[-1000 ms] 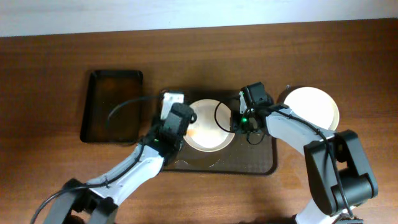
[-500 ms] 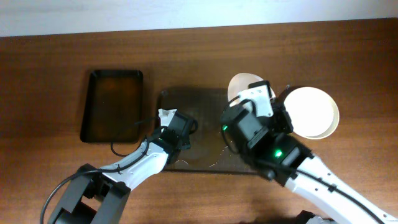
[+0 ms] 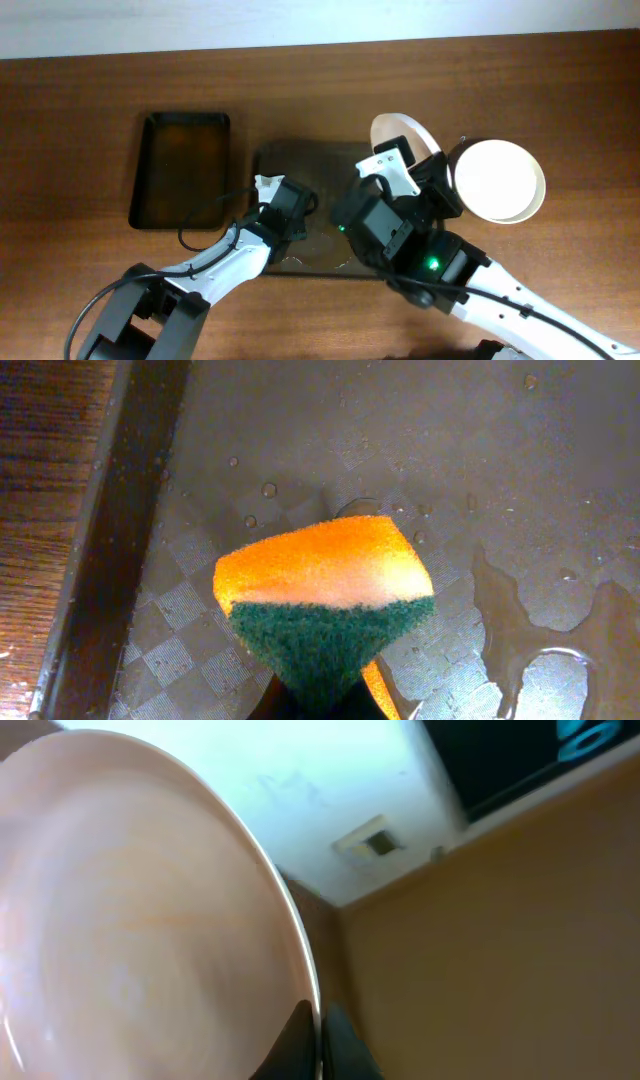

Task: Clean dirty plates on tray and stack at the side
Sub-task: 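Carry the plate with the right gripper onto the right-side stack and release, then move the left gripper to the empty black tray and drop the sponge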

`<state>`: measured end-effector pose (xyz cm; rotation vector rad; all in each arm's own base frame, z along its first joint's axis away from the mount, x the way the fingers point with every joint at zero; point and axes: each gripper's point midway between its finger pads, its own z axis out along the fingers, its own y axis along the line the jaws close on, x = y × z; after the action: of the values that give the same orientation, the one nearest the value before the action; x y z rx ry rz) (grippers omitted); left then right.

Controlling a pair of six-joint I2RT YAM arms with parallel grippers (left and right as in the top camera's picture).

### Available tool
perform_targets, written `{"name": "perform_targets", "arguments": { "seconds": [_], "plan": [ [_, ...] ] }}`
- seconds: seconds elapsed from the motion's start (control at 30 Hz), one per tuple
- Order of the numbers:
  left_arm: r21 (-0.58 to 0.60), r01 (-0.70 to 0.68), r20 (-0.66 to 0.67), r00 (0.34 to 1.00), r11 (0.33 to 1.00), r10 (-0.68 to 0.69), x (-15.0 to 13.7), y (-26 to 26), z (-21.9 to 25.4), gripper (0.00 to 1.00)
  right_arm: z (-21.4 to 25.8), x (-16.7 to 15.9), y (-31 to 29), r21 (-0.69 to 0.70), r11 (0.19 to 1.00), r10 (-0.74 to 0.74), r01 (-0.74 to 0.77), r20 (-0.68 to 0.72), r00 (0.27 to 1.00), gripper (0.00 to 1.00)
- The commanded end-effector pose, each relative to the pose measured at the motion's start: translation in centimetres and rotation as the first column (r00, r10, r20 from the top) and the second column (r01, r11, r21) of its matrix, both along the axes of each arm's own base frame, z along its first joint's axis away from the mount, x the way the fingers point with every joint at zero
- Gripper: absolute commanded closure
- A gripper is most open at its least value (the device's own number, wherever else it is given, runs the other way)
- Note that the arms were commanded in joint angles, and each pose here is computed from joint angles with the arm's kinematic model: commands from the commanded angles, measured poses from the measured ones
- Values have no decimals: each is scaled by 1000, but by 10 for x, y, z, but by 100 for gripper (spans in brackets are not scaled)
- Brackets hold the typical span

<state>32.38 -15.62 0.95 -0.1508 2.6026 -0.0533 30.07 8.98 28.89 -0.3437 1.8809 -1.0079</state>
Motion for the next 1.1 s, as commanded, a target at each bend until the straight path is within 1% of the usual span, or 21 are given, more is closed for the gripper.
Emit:
{"name": "perform_targets", "arguments": {
  "seconds": [0.0, 0.03, 0.1, 0.17, 0.23, 0.3, 0.37, 0.43, 0.5, 0.53, 0.57, 0.6, 0.63, 0.7, 0.73, 0.8, 0.83, 0.9, 0.97, 1.03, 1.07],
  "plan": [
    [-25, 9, -51, 999, 1000, -10, -7, -5, -12, 100, -33, 16, -8, 303, 953, -3, 28, -81, 997, 96],
    [-24, 8, -52, 999, 1000, -10, -8, -5, -12, 100, -47, 24, -27, 412, 906, -45, 95, -128, 991, 96],
    [-22, 9, -55, 998, 1000, -10, -8, -4, -13, 100, -70, 34, -73, 567, 791, -126, 232, -219, 967, 96],
    [-19, 7, -54, 998, 1000, -8, -8, -4, -13, 100, -85, 37, -121, 690, 643, -180, 332, -286, 941, 96],
    [-21, 7, -51, 999, 1000, -8, -7, -4, -12, 100, -95, 31, -173, 780, 457, -306, 428, -314, 899, 96],
    [-24, 7, -48, 999, 1000, -8, -7, -4, -12, 100, -114, 19, -218, 822, 271, -414, 501, -370, 831, 96],
    [-27, 7, -42, 999, 1000, -8, -6, -5, -11, 100, -138, 14, -244, 814, 179, -446, 552, -433, 783, 96],
    [-27, 7, -43, 999, 1000, -9, -6, -5, -11, 100, -169, 14, -257, 780, 126, -450, 613, -506, 736, 96],
    [-27, 7, -43, 999, 1000, -8, -6, -5, -11, 100, -197, 15, -259, 742, 98, -437, 663, -566, 699, 94],
    [-27, 7, -43, 999, 1000, -8, -6, -5, -11, 100, -206, 15, -259, 728, 90, -430, 679, -587, 686, 74],
    [-27, 7, -43, 999, 1000, -8, -6, -5, -11, 100, -208, 16, -259, 726, 88, -429, 682, -590, 684, 50],
    [-27, 7, -43, 999, 1000, -8, -6, -5, -11, 100, -206, 18, -259, 733, 90, -428, 675, -583, 690, 21],
    [-27, 7, -43, 999, 1000, -8, -6, -5, -11, 100, -200, 21, -257, 749, 89, -418, 656, -570, 707, 11],
    [-27, 7, -43, 999, 1000, -8, -6, -5, -11, 100, -181, 30, -243, 805, 69, -357, 590, -532, 768, 6],
    [-27, 7, -43, 999, 1000, -8, -6, -5, -11, 100, -163, 36, -225, 851, 52, -288, 522, -488, 824, 6],
    [-27, 7, -42, 999, 1000, -8, -6, -5, -11, 100, -134, 39, -188, 898, 40, -171, 437, -425, 889, 4],
    [-28, 8, -41, 999, 1000, -9, -5, -5, -11, 100, -121, 36, -164, 911, 39, -101, 411, -406, 908, 4],
    [-34, 9, -38, 999, 999, -10, -4, -7, -10, 100, -111, 24, -120, 907, 67, 9, 416, -417, 909, 3],
    [-43, 11, -22, 1000, 999, -12, -2, -8, -6, 100, -118, 10, -74, 881, 181, 151, 437, -464, 873, 2],
    [-41, 47, 10, 999, 998, -47, -1, -9, 13, 100, -142, 4, -49, 827, 308, 185, 471, -538, 823, 2],
    [-15, 115, 65, 991, 993, -113, 2, -9, 35, 100, -160, 3, -34, 795, 370, 206, 481, -575, 791, 2]
  ]
}}
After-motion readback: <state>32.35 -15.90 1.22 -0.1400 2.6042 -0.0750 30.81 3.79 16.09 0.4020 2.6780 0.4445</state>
